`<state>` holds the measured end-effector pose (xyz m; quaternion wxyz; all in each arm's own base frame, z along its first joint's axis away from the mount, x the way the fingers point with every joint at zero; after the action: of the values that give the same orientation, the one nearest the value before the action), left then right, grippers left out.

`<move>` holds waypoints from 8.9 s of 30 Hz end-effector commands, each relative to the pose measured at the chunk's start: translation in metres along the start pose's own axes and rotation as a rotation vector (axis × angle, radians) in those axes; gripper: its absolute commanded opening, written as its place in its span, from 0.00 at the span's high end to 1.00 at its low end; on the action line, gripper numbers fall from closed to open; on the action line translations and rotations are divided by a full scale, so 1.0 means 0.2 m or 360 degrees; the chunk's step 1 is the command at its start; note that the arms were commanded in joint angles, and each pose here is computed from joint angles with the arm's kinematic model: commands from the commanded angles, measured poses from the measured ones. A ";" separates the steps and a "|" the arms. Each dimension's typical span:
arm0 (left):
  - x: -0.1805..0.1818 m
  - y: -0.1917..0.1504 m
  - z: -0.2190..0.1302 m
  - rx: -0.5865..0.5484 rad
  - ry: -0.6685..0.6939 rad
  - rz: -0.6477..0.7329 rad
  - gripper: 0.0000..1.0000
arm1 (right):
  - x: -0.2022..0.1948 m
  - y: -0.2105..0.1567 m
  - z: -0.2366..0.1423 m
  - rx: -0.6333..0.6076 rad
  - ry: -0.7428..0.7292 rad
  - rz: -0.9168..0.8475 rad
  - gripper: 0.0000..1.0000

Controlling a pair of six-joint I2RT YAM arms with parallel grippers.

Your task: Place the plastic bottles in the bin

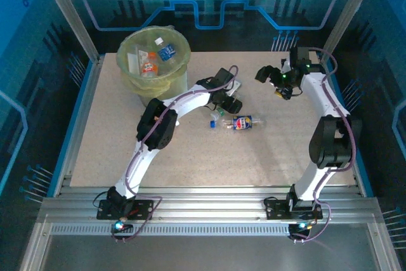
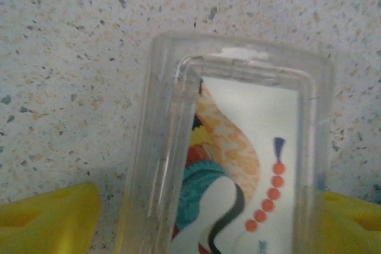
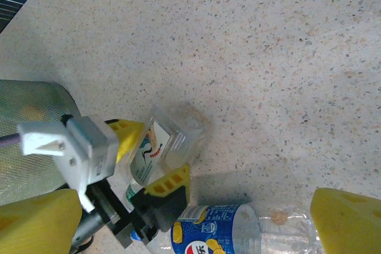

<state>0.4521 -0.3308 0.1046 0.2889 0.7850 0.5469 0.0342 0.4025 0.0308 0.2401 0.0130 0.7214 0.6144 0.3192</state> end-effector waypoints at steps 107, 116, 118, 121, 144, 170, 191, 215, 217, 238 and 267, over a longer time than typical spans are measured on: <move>1.03 0.16 -1.54 -0.1325 0.0492 -0.1013 0.64 | 0.07 -0.29 -0.37 -0.0214 -0.0347 -0.0191 0.00; 1.05 0.13 -1.51 -0.1296 0.0514 -0.1026 0.51 | 0.07 -0.30 -0.37 -0.0220 -0.0348 -0.0191 0.00; 1.05 0.13 -1.51 -0.1294 0.0522 -0.1027 0.46 | 0.07 -0.30 -0.38 -0.0223 -0.0347 -0.0188 0.00; 1.04 0.12 -1.52 -0.1293 0.0521 -0.1026 0.42 | 0.07 -0.30 -0.39 -0.0230 -0.0345 -0.0185 0.00; 0.98 0.16 -1.62 -0.1376 0.0434 -0.1021 0.16 | 0.08 -0.31 -0.42 -0.0243 -0.0335 -0.0198 0.00; 0.71 0.14 -1.86 -0.1529 0.0104 -0.0952 0.01 | 0.11 -0.33 -0.48 -0.0310 -0.0317 -0.0209 0.00; 0.55 -0.13 -2.02 -0.1523 -0.0162 -0.1029 0.01 | 0.08 -0.34 -0.50 -0.0332 -0.0349 -0.0199 0.00; -0.14 -0.64 -1.23 -0.0912 -0.0344 -0.0384 0.01 | 0.03 -0.16 0.13 0.0233 -0.0050 -0.0241 0.01; -0.15 -0.68 -1.15 -0.0843 -0.0343 -0.0442 0.01 | 0.04 -0.15 0.18 0.0262 -0.0044 -0.0258 0.01; -0.25 -0.77 -0.56 -0.0353 -0.0550 -0.1006 0.02 | 0.03 -0.33 0.46 0.0564 -0.0021 -0.0235 0.05; -0.11 -0.57 -0.35 -0.0441 -0.0191 -0.1371 0.01 | 0.09 -0.70 0.37 0.0631 0.0061 -0.0055 0.18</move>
<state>0.3083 -0.2988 0.1166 0.4223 0.4687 0.7707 -0.0896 0.3204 0.1024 0.1255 -0.1270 0.6950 0.6811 0.1922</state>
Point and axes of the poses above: each hand's point on the last joint's axis, 136 mm out from that joint toward the fingers, its own z axis out along the fingers, its own x axis along the line the jaws close on, y = z × x, the point moved 8 cm from there along -z, back along the fingers, and after that the axes turned 15 degrees about -z, right-handed, at the moved point
